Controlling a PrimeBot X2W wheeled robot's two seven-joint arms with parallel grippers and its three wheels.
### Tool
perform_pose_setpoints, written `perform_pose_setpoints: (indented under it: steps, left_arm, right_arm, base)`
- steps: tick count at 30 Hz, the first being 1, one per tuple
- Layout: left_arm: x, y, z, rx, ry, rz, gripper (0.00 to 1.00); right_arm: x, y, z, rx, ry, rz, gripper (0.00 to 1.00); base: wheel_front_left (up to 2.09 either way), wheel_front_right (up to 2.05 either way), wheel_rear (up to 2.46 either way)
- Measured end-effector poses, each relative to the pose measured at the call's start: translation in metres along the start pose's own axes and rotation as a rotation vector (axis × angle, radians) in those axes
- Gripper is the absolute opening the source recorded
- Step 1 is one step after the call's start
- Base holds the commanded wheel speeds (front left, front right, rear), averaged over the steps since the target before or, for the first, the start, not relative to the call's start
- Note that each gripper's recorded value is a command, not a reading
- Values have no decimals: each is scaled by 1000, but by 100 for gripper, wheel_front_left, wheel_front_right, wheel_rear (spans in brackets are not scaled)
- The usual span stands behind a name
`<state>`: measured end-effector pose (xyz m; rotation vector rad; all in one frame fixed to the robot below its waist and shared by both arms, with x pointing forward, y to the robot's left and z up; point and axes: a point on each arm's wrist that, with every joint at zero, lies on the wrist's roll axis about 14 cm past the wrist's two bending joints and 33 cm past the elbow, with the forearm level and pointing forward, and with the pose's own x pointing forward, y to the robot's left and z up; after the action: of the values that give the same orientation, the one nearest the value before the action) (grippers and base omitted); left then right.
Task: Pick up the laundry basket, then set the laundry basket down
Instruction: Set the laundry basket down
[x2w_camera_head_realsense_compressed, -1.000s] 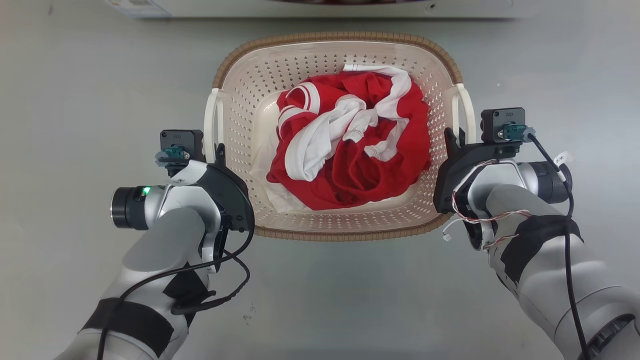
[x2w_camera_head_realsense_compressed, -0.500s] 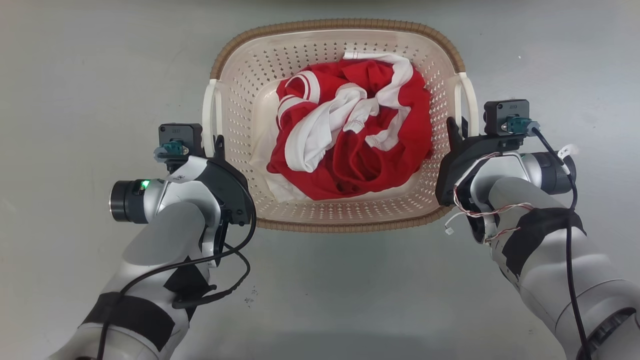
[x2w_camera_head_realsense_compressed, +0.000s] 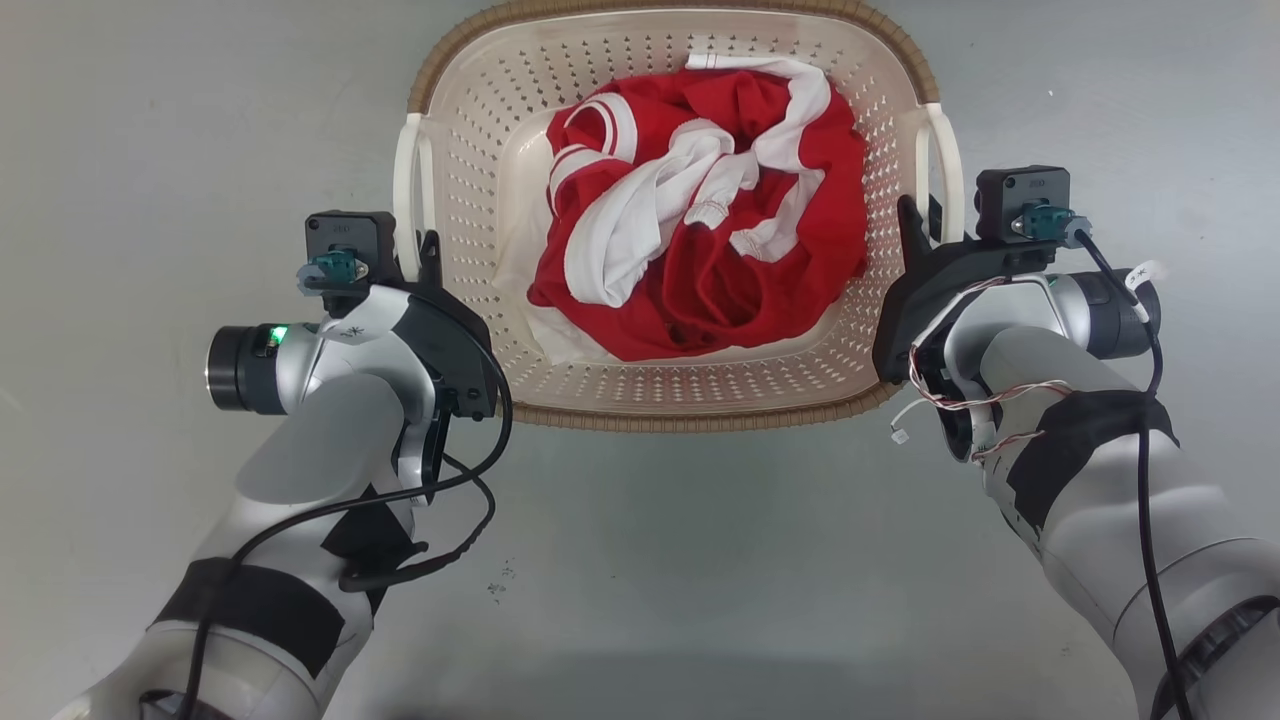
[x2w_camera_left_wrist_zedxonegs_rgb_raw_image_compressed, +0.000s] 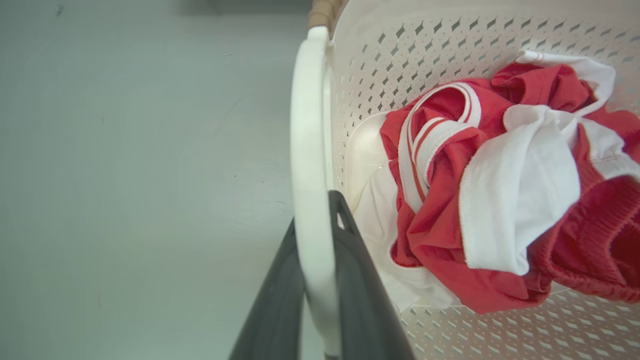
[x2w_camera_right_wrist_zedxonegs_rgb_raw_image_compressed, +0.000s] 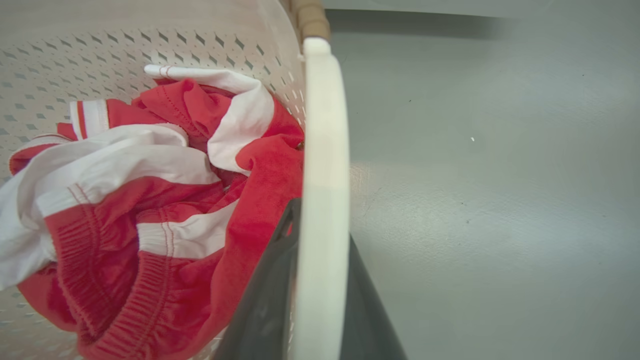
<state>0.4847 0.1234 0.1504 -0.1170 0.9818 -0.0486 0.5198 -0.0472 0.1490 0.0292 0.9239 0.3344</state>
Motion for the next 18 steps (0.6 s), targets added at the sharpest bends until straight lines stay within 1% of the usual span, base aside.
perform_pose_setpoints:
  steps: [13, 14, 15, 16, 17, 18]
  left_arm:
    - [6, 2, 4, 21, -16, 3, 0]
    - [6, 2, 5, 24, -17, 3, 0]
    - [6, 2, 5, 28, -18, 3, 0]
    - [6, 2, 5, 30, -18, 3, 4]
    - [6, 2, 5, 31, -18, 3, 13]
    - [6, 2, 6, 33, -23, 4, 26]
  right_arm:
    - [5, 0, 2, -1, -16, 1, 0]
    - [5, 0, 2, -1, -16, 1, 3]
    - [5, 0, 2, -1, -16, 1, 13]
    - [4, 0, 2, -1, -16, 1, 20]
    - [4, 0, 2, -2, -16, 0, 25]
    - [4, 0, 1, -5, -15, 1, 30]
  base:
    - [0, 0, 0]
    - [0, 0, 0]
    - [0, 0, 0]
    - [0, 0, 0]
    - [0, 0, 0]
    - [0, 0, 0]
